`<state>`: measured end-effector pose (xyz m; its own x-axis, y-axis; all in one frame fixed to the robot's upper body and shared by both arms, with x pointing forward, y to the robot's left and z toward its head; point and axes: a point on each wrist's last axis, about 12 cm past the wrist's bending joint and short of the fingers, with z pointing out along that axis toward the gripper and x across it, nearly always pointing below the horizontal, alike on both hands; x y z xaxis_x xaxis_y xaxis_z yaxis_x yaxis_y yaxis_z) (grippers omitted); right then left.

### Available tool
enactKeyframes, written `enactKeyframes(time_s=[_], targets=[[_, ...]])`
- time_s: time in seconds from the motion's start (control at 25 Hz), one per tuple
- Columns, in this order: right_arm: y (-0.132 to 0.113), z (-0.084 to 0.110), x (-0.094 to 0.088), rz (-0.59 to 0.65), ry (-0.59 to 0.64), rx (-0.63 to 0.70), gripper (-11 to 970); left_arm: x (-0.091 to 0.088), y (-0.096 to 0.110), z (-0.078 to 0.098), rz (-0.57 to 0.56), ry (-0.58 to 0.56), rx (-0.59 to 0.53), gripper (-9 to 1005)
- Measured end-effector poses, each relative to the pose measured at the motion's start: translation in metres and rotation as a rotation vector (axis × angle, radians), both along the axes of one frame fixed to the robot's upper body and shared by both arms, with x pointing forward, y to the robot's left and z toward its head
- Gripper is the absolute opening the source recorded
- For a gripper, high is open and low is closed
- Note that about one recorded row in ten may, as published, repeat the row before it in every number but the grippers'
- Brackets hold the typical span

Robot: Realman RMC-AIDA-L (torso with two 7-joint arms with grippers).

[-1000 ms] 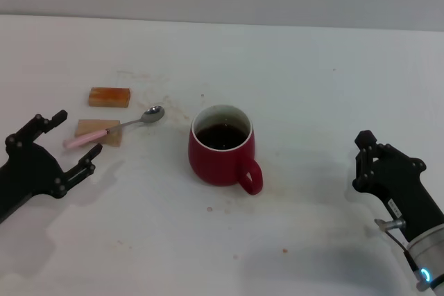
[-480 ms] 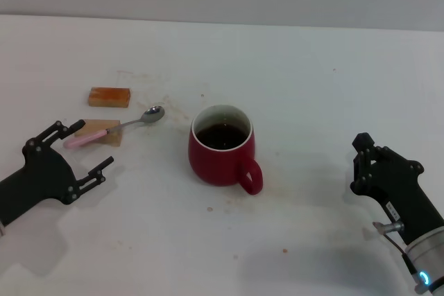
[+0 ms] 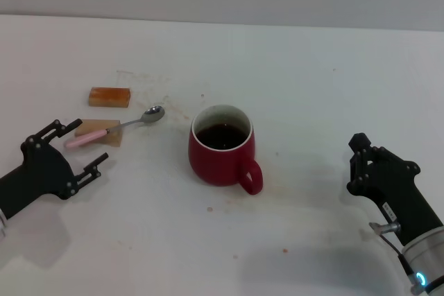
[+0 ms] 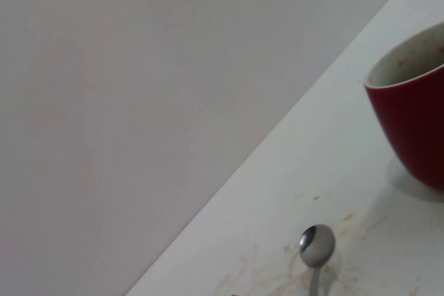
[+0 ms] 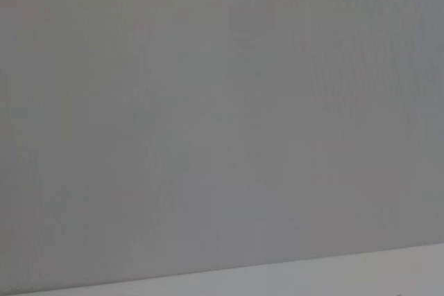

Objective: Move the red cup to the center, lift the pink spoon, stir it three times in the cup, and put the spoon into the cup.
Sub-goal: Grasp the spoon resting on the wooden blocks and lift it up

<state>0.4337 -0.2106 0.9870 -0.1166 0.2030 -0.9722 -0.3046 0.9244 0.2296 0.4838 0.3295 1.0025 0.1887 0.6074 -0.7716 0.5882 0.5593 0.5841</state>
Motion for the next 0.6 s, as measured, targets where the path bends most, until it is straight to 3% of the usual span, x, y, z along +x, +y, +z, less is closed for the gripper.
enactKeyframes(time_s=[0.6], targets=[[0.0045, 0.0021, 0.0013, 0.021, -0.008, 0.003, -1, 0.0034, 0.0033, -0.0027, 0.038, 0.013, 0.026, 616]])
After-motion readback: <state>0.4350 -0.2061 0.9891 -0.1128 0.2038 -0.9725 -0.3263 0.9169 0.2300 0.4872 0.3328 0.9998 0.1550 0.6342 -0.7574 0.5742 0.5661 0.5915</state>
